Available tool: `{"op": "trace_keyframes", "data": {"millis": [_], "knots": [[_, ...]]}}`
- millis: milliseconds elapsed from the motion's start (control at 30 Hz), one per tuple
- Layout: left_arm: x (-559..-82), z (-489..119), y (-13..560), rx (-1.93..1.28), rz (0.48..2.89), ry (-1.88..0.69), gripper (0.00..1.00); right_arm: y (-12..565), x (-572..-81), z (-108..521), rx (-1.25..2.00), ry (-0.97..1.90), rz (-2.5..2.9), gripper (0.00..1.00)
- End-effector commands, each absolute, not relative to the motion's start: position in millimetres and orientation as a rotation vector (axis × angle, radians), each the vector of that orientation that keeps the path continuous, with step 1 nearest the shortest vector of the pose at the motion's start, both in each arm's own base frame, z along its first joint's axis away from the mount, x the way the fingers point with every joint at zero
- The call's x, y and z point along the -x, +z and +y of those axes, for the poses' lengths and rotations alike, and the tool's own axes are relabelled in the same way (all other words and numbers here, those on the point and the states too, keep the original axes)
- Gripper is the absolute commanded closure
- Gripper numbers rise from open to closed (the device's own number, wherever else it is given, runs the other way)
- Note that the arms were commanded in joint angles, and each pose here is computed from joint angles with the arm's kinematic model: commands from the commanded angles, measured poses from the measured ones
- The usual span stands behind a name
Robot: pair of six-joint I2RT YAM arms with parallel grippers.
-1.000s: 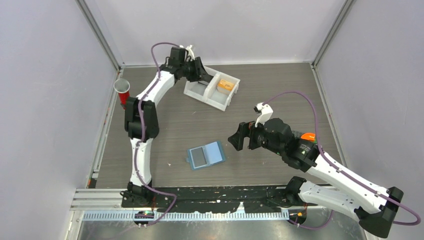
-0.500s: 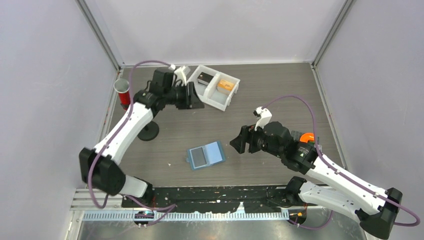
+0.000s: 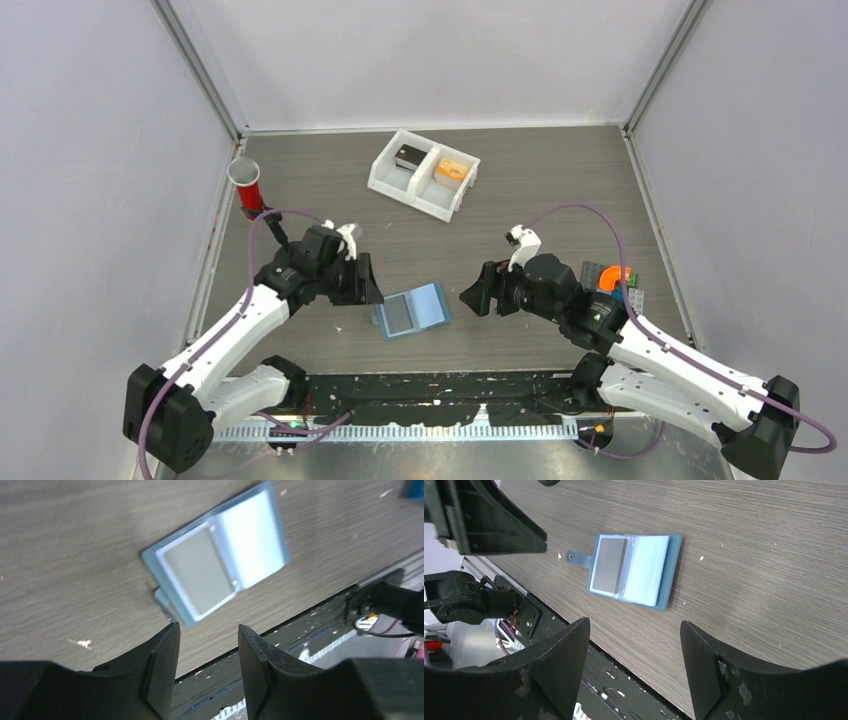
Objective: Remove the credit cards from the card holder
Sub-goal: Remove the credit card from the card holder.
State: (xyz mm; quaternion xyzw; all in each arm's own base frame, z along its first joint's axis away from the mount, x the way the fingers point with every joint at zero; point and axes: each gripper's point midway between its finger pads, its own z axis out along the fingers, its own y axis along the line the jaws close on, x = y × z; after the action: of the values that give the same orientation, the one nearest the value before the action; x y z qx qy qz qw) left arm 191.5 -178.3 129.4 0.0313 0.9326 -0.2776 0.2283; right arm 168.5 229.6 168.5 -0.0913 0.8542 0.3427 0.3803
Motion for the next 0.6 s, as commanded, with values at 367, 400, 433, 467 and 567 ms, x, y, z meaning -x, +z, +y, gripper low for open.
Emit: {"op": "trace_keyframes", "data": {"millis": [367, 400, 433, 467, 567], "knots": [[-188.3, -180.9, 57.2, -0.016, 2.663, -0.737, 0.56, 171.6, -174.0, 243.2, 0.209, 0.918, 2.162, 0.25], [-188.3, -181.9, 55.8, -0.019, 2.665, -0.741, 0.58, 170.0, -173.4, 243.6, 0.21, 0.917, 2.167, 0.25], [-188.6, -182.9, 54.3, -0.022, 2.665, -0.746, 0.59, 168.3, -173.2, 244.0, 0.212, 0.915, 2.172, 0.25], [-189.5, -184.3, 53.6, -0.025, 2.659, -0.752, 0.61, 167.1, -173.2, 244.8, 0.212, 0.916, 2.174, 0.25], [-188.1, -185.6, 48.7, -0.031, 2.671, -0.756, 0.67, 164.1, -173.3, 247.7, 0.209, 0.923, 2.176, 0.26]]}}
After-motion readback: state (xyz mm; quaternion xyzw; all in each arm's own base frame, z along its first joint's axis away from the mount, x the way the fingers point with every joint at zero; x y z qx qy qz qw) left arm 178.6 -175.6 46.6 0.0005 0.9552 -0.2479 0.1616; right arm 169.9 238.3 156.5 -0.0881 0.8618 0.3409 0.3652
